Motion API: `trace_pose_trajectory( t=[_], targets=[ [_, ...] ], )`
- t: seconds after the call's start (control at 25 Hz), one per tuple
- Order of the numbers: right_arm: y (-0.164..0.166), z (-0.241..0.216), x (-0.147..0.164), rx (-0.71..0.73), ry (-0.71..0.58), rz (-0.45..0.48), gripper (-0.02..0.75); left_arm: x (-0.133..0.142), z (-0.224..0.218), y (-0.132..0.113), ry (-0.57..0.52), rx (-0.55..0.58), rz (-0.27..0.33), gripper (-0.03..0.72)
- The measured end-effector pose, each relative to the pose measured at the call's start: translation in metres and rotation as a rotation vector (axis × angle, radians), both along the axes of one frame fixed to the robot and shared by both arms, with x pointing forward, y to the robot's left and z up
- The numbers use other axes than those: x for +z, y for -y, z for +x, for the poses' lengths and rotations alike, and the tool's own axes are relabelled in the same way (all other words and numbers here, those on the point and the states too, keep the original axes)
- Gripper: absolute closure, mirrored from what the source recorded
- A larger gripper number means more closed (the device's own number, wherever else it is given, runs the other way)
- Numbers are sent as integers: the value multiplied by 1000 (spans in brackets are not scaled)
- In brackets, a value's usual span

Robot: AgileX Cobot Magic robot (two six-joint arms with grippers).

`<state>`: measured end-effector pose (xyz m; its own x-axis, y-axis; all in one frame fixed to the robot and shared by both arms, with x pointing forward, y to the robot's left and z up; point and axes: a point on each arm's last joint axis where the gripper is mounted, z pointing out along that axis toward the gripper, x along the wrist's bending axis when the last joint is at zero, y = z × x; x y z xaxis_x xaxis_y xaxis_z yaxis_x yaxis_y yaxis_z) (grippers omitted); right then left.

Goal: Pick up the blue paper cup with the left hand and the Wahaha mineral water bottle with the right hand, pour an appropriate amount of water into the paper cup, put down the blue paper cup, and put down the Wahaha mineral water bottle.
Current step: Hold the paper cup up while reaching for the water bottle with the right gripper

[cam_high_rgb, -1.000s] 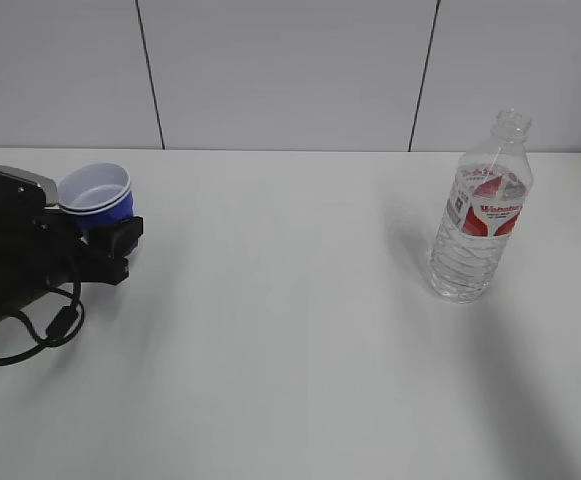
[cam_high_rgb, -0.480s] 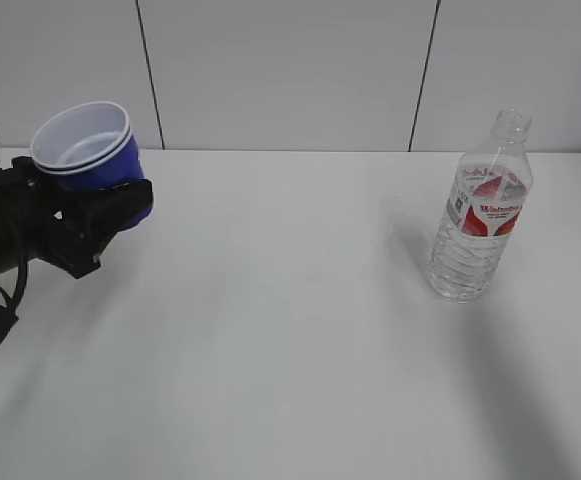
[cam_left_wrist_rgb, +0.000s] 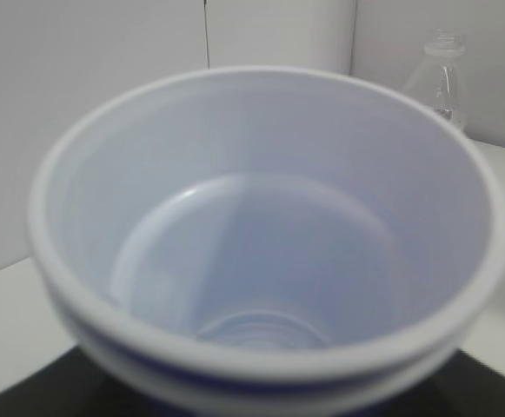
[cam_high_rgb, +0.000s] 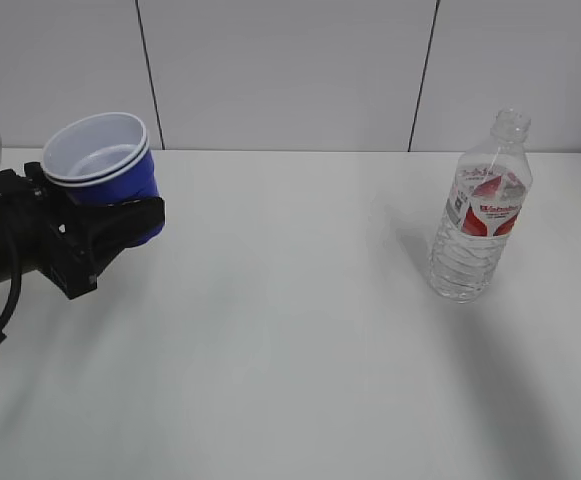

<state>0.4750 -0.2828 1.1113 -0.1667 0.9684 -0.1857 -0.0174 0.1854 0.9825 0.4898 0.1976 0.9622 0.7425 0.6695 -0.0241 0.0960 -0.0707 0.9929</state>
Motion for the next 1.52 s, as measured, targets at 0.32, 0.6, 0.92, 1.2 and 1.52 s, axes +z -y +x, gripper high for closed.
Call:
trace_pose_trajectory(
  t=[0.32, 0.6, 0.92, 1.2, 1.52],
  targets=[
    [-2, 29, -37, 7, -151, 176, 170, -2, 0, -1, -17, 10, 22, 241],
    [-8, 23, -59, 74, -146, 201, 170, -3, 1, -1, -20, 12, 25, 241],
    [-4, 4, -95, 29, -181, 163, 170, -3, 1, -1, -21, 13, 26, 241],
    [-1, -4, -122, -7, -191, 140, 170, -3, 1, -1, -22, 16, 24, 241],
    [-5, -7, -152, 39, -170, 134, 170, -3, 1, -1, -22, 17, 24, 241]
  ],
)
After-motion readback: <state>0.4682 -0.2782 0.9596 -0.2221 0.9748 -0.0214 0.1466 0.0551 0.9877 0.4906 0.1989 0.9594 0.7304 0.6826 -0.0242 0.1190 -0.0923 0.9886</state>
